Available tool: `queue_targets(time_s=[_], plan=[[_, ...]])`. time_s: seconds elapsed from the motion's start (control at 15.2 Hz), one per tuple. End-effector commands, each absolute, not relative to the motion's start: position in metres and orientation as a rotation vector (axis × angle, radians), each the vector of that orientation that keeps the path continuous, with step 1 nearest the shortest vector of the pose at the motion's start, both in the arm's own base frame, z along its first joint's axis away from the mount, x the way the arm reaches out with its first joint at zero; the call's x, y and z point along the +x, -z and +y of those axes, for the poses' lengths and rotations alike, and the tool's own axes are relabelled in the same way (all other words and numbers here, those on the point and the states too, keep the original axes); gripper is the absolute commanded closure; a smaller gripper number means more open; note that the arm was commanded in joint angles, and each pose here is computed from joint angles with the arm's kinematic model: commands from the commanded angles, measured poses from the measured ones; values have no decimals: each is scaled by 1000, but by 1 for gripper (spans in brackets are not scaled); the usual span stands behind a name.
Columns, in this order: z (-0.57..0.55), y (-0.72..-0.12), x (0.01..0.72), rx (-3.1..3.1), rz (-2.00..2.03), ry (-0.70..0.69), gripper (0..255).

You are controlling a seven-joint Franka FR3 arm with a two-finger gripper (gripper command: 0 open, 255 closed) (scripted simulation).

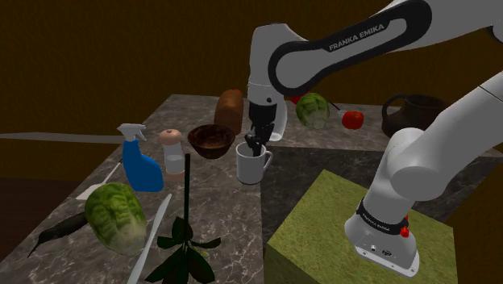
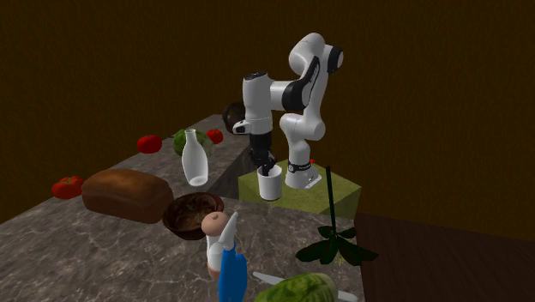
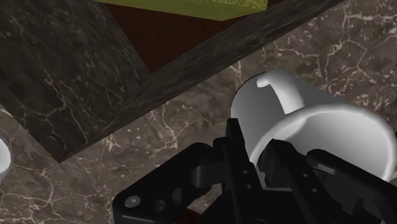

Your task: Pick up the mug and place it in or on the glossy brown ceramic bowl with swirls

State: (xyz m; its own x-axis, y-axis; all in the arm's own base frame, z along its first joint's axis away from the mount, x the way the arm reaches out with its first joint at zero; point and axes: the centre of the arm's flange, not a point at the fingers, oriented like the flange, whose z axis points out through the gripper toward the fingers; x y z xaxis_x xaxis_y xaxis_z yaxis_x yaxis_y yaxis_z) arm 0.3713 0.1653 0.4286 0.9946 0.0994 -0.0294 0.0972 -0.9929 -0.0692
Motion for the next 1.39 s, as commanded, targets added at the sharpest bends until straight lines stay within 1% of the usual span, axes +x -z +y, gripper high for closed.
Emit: queue_targets(time_s=[0.0,1.06,1.32], plan=[[165,-439,371,-3070,-151,-51,255],[165,-521,371,-3070,-151,-51,255],[147,-526,421,-3070,-151,-51,255]])
